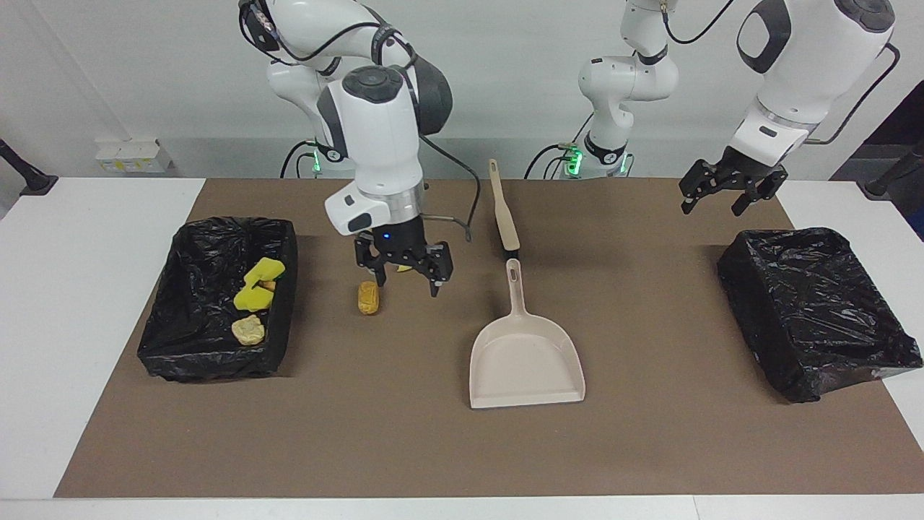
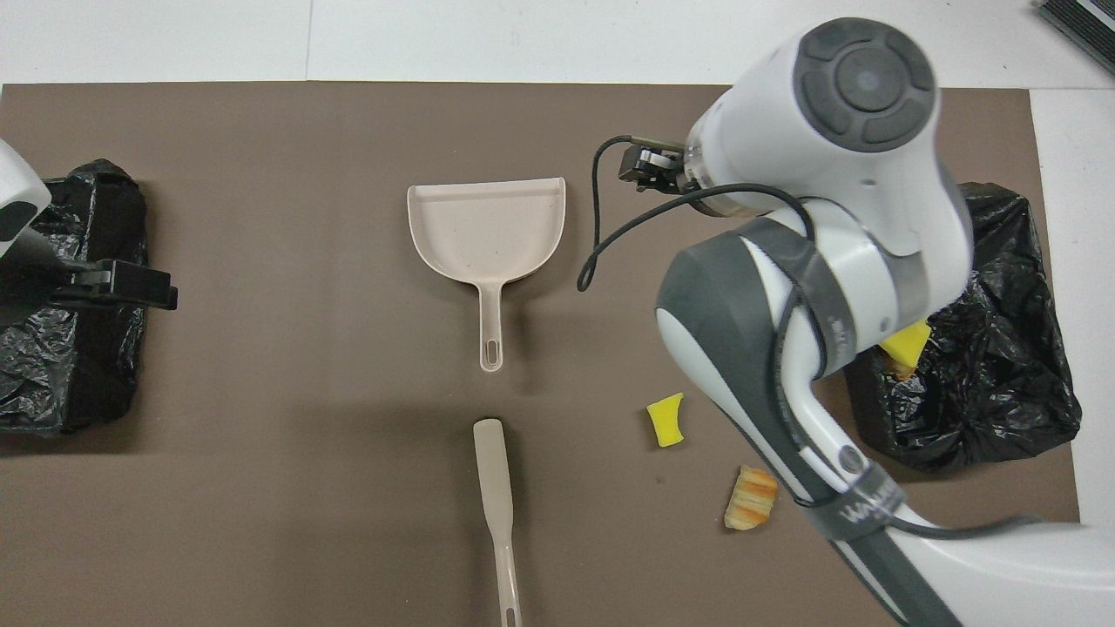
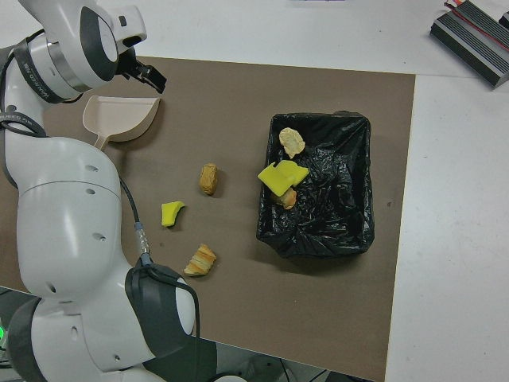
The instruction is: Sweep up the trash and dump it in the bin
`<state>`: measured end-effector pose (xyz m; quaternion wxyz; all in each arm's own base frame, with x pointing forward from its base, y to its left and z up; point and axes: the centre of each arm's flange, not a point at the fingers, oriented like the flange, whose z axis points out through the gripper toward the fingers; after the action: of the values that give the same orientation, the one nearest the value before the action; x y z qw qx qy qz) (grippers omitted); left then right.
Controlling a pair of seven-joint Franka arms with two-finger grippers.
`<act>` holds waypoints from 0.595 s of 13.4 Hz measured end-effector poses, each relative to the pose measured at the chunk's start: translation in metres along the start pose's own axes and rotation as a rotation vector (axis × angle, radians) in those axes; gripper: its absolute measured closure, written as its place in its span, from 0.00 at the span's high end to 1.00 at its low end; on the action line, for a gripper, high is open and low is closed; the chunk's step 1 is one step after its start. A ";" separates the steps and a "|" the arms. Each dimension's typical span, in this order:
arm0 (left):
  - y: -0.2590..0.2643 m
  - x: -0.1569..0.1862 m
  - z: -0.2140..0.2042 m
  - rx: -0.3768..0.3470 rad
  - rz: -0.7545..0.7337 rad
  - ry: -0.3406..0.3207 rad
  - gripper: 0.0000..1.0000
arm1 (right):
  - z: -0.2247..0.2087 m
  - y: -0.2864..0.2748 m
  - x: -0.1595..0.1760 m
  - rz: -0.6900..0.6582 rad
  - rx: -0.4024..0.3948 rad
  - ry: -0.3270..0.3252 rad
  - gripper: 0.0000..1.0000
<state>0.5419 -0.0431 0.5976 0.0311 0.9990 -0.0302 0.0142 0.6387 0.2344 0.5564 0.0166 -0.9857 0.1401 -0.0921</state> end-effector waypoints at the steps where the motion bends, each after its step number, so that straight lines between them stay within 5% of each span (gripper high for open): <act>1: 0.000 0.000 0.000 0.000 0.000 0.000 1.00 | -0.014 0.014 0.001 -0.007 -0.013 0.000 1.00; 8: 0.000 0.000 0.000 0.000 0.000 -0.001 1.00 | -0.105 0.086 -0.026 -0.062 -0.117 -0.073 1.00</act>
<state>0.5418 -0.0431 0.5976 0.0311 0.9990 -0.0302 0.0137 0.5714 0.1580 0.6500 -0.0388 -0.9916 0.1138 -0.0483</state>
